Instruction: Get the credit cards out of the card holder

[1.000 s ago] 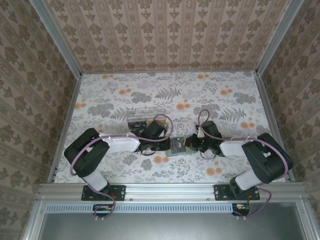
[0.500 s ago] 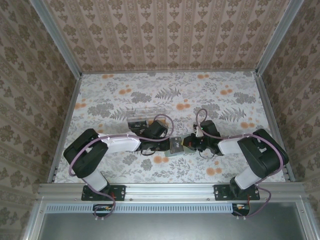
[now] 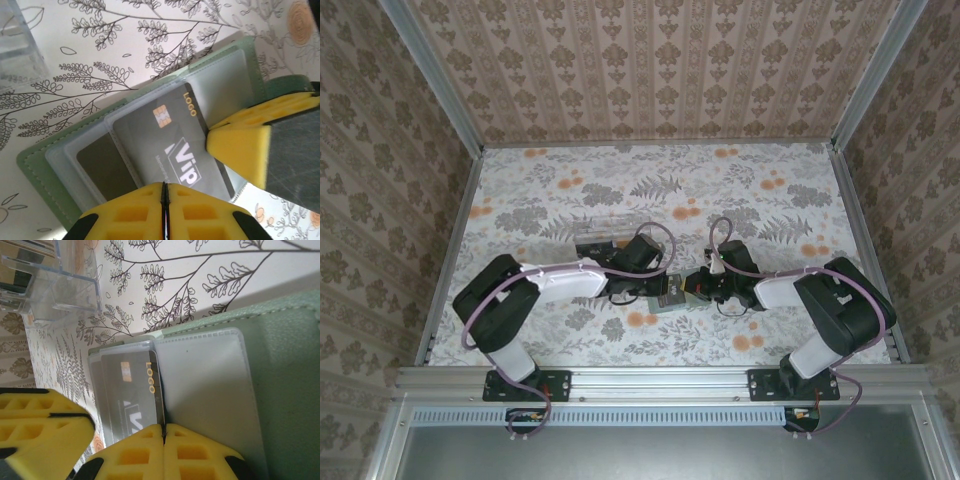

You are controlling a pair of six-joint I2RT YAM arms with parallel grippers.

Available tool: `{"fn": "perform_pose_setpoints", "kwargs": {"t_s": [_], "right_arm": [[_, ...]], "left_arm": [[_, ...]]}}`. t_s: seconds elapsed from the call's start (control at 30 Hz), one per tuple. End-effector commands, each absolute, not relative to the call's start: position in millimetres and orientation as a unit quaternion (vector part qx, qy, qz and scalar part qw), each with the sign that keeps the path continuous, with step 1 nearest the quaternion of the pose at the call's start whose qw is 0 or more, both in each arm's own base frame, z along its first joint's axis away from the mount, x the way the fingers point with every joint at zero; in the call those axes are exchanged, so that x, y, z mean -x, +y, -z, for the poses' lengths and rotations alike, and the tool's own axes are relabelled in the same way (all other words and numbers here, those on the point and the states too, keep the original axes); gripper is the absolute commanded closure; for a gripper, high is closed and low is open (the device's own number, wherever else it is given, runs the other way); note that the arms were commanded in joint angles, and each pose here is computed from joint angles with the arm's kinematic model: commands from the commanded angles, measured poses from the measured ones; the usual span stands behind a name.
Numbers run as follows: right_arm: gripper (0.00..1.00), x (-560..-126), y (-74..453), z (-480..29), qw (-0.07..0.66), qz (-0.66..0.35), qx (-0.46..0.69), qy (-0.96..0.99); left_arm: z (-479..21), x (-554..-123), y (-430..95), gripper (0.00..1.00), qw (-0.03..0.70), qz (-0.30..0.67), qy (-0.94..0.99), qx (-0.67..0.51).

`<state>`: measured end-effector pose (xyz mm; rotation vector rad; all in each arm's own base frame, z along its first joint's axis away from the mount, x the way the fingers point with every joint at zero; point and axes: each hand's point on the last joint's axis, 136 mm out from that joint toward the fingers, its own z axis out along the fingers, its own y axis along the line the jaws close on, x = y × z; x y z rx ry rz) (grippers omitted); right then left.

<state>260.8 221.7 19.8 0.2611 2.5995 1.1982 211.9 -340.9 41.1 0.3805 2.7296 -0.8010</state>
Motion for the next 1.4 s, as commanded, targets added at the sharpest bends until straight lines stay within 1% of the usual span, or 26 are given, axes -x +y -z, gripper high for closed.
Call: {"fn": "perform_pose_setpoints", "kwargs": {"t_s": [0.0, 0.33, 0.6, 0.77, 0.83, 0.97, 1.0, 1.03, 1.37], "right_arm": [[1.00, -248.2, 214.3, -1.0, 0.106, -0.378, -0.098, 0.915], [1.00, -249.5, 203.2, 3.6, 0.112, -0.352, -0.100, 0.924], [1.00, -252.0, 193.7, 6.5, 0.112, -0.348, -0.109, 0.924], [1.00, -251.8, 194.4, 2.6, 0.113, -0.362, -0.104, 0.920], [0.95, -252.4, 198.2, -0.2, 0.111, -0.373, -0.098, 0.916], [0.94, -251.8, 201.9, -0.2, 0.106, -0.383, -0.095, 0.913], [0.98, -251.2, 202.6, 0.3, 0.104, -0.385, -0.094, 0.912], [1.00, -251.1, 203.3, 0.1, 0.103, -0.387, -0.093, 0.911], [1.00, -250.2, 186.5, -9.9, 0.131, -0.358, -0.096, 0.919]], "left_arm": [[-28.3, -208.0, -337.7, 0.90, 0.119, 0.254, 0.950, -0.140], [-1.9, -198.3, -308.0, 0.97, 0.096, 0.196, 0.969, -0.117], [2.5, -197.3, -301.1, 1.00, 0.092, 0.181, 0.973, -0.113], [2.6, -197.0, -300.9, 1.00, 0.093, 0.181, 0.972, -0.115], [3.0, -197.1, -301.7, 1.00, 0.093, 0.183, 0.972, -0.115], [0.9, -198.2, -304.6, 1.00, 0.095, 0.188, 0.971, -0.117], [0.7, -198.1, -305.0, 1.00, 0.095, 0.188, 0.971, -0.117], [0.6, -197.9, -305.2, 1.00, 0.095, 0.188, 0.970, -0.119], [1.9, -197.5, -304.1, 1.00, 0.093, 0.186, 0.971, -0.118]]}}
